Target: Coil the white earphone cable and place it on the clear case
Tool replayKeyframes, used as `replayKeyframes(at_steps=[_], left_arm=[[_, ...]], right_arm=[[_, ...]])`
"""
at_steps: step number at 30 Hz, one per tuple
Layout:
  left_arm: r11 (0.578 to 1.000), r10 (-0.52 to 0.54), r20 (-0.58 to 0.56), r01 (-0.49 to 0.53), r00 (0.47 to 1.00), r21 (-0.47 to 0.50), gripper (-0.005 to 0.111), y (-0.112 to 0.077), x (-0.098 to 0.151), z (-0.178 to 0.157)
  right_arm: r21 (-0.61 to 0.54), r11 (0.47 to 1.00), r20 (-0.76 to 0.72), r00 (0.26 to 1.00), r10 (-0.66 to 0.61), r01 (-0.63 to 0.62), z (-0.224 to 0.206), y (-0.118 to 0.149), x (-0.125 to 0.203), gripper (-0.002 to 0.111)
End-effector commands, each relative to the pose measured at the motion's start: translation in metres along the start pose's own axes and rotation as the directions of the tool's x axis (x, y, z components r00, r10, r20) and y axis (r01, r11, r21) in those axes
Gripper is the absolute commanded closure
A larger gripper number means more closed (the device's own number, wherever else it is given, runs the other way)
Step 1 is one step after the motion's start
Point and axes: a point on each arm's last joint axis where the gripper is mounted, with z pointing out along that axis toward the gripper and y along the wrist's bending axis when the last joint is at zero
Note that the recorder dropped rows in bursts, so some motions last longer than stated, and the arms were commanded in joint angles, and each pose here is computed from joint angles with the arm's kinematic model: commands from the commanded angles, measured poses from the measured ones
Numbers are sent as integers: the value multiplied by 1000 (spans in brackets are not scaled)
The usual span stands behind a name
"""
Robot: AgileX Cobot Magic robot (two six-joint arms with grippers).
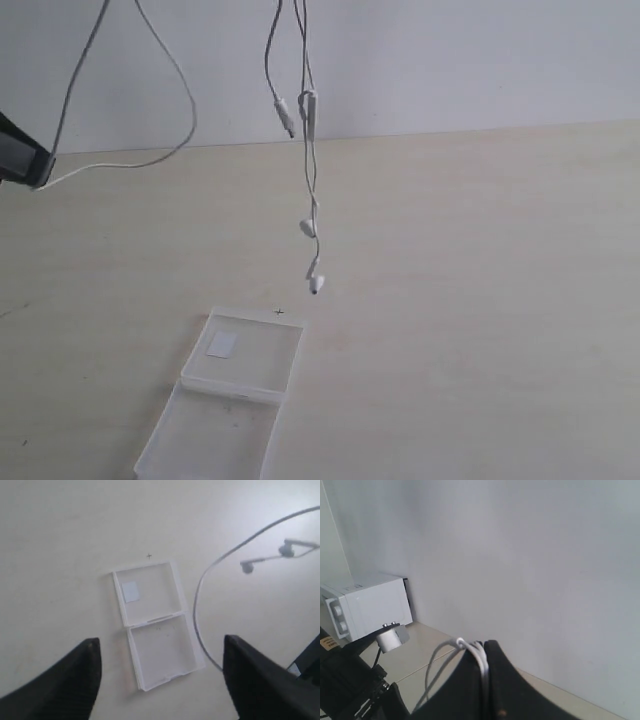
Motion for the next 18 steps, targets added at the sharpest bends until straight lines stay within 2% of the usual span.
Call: replayKeyframes(at_steps=[1, 9, 14, 18], left_arm=[[1000, -10, 96, 10, 995, -3, 32, -2, -7, -2], [999, 35, 157, -39, 987, 21, 33, -8, -10, -7], [984, 136, 255, -160, 957, 74, 33, -19, -15, -13], [953, 231, 369, -287, 900, 103, 33, -32, -19, -23]], right_arm=[[2, 1000, 7, 1000, -5, 5, 0, 1, -3, 108], [38, 999, -19, 1000, -18, 19, 0, -3, 0, 108], [48, 998, -43, 999, -31, 33, 0, -5, 7, 108], [49, 998, -73, 997, -28, 31, 0, -6, 17, 108]])
